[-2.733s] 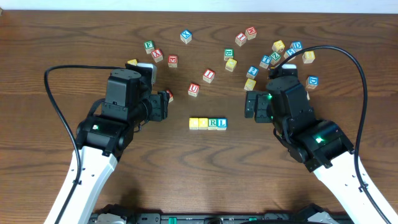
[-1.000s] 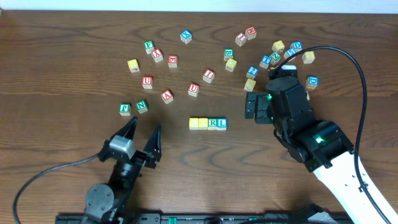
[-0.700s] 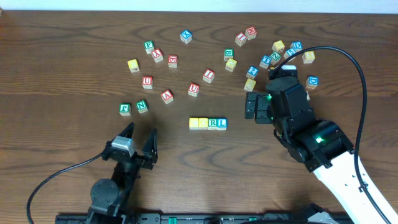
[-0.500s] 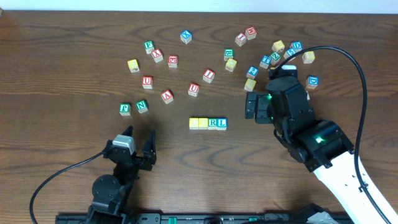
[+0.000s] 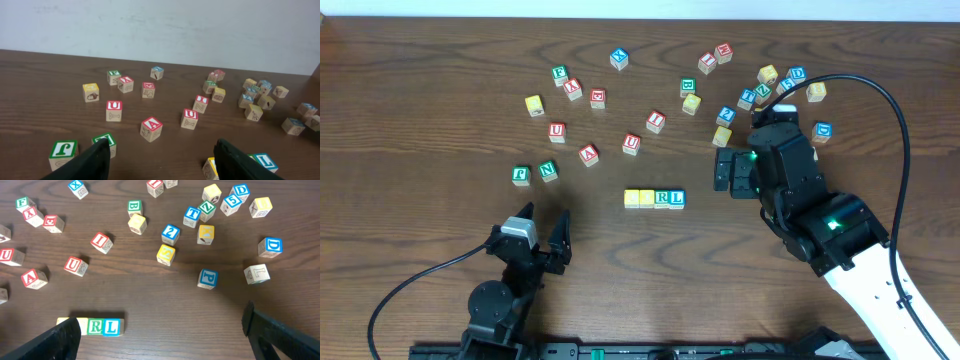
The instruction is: Spell out CORL
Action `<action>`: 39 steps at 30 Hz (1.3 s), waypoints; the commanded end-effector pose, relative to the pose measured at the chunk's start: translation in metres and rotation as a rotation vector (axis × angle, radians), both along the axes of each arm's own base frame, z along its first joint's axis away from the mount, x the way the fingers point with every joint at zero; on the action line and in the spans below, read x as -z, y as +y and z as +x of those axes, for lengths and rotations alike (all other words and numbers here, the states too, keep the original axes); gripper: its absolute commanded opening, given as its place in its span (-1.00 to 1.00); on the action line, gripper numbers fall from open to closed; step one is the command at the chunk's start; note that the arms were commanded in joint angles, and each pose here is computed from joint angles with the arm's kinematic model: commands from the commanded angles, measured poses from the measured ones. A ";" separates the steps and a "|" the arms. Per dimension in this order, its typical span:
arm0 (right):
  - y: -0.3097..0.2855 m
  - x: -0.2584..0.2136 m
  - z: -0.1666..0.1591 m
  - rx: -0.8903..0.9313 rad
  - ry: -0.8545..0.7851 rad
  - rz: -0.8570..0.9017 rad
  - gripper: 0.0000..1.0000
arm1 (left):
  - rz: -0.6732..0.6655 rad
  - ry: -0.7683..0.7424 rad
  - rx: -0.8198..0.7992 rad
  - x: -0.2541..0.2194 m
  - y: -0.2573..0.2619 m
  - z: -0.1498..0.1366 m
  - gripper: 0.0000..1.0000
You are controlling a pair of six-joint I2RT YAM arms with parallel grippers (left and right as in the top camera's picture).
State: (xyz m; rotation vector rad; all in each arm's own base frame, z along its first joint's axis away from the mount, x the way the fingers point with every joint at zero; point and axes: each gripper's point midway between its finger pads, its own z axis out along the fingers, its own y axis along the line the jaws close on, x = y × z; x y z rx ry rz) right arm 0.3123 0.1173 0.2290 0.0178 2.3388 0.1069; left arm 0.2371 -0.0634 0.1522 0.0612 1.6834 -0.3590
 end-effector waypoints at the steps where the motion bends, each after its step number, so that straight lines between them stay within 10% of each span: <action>1: -0.005 -0.006 0.002 0.017 -0.018 -0.007 0.99 | 0.013 0.044 0.017 0.014 -0.002 -0.002 0.31; 23: -0.007 -0.006 -0.001 0.020 -0.024 -0.008 0.99 | 0.013 0.045 0.016 0.014 -0.002 -0.002 0.30; 39: -0.021 0.003 -0.037 -0.163 -0.740 0.059 0.99 | 0.013 0.044 0.017 0.014 -0.002 -0.002 0.31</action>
